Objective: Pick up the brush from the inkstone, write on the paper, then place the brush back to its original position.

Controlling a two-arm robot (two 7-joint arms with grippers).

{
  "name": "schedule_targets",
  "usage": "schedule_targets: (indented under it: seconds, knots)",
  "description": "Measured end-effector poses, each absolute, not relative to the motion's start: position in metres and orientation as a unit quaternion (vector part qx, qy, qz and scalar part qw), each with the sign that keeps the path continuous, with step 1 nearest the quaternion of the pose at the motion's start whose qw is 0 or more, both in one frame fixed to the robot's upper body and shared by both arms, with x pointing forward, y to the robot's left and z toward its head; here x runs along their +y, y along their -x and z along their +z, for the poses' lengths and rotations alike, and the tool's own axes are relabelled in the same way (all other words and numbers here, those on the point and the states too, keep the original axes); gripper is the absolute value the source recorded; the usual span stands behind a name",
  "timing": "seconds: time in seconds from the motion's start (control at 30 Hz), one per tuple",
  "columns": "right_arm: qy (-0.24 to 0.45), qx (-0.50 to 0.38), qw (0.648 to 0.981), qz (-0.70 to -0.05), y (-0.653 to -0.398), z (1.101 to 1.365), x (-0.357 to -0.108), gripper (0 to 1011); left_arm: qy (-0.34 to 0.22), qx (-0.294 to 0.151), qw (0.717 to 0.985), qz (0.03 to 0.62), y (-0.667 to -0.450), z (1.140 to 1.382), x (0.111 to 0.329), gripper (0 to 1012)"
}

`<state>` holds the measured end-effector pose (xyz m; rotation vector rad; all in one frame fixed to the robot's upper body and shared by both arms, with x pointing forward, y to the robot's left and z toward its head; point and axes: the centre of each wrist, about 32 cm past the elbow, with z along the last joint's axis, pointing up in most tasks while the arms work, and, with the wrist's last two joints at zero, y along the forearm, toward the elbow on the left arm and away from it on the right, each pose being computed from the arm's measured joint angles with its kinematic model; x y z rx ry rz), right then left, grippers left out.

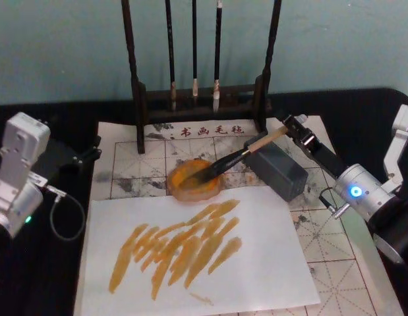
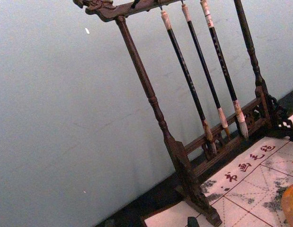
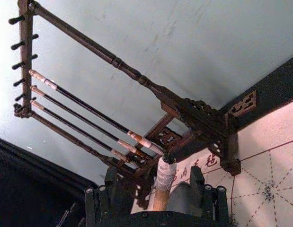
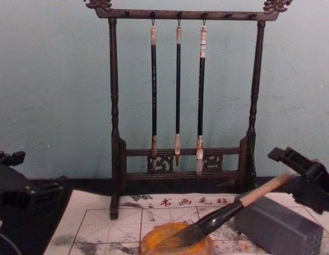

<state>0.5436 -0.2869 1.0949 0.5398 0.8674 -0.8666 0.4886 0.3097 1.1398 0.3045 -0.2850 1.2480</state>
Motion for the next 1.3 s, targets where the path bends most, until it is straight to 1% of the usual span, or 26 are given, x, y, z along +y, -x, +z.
schedule_targets:
  seconds: [0.77, 0.83, 0.87, 1.03, 1.1, 1.13, 1.17, 1.2, 1.23, 1.27, 1.3]
  knots:
    - [-0.249, 0.402, 0.784, -0.402, -0.5434, 1.0949, -0.2870, 997, -0.141, -0.132, 0.791, 0.580, -0.4886, 1.1398, 0.3097, 1001]
    - [-0.249, 0.402, 0.784, -0.402, -0.5434, 1.0949, -0.2870, 968, -0.141, -0.132, 0.791, 0.580, -0.4886, 1.1398, 0.3097, 1001]
    - [-0.249, 0.402, 0.784, -0.402, -0.5434, 1.0949, -0.2870, 932, -0.141, -0.132, 0.791, 0.580, -0.4886, 1.1398, 0.3097, 1001]
    - [-0.249, 0.402, 0.784, -0.402, -0.5433, 1.0949, -0.2871, 825, -0.141, -0.132, 0.791, 0.580, -0.4886, 1.1398, 0.3097, 1001]
    - [-0.249, 0.402, 0.784, -0.402, -0.5434, 1.0949, -0.2870, 756, -0.141, -0.132, 0.791, 0.580, -0.4886, 1.1398, 0.3097, 1001]
    - [-0.249, 0.402, 0.784, -0.402, -0.5433, 1.0949, -0.2870, 742, -0.141, -0.132, 0.791, 0.580, -0.4886, 1.1398, 0.3097, 1001]
    - [-0.249, 0.402, 0.784, -0.402, -0.5433, 1.0949, -0.2870, 698, -0.141, -0.132, 0.791, 0.580, -0.4886, 1.1398, 0.3097, 1001]
    - [-0.249, 0.402, 0.784, -0.402, -0.5433, 1.0949, -0.2870, 687, -0.141, -0.132, 0.791, 0.580, -0.4886, 1.1398, 0.3096, 1001]
    - [-0.249, 0.402, 0.784, -0.402, -0.5433, 1.0949, -0.2871, 639, -0.142, -0.132, 0.791, 0.580, -0.4886, 1.1397, 0.3097, 1001]
    - [-0.249, 0.402, 0.784, -0.402, -0.5433, 1.0949, -0.2871, 620, -0.141, -0.132, 0.791, 0.580, -0.4886, 1.1398, 0.3097, 1001]
    - [-0.249, 0.402, 0.784, -0.402, -0.5433, 1.0949, -0.2870, 579, -0.141, -0.132, 0.791, 0.580, -0.4886, 1.1398, 0.3097, 1001]
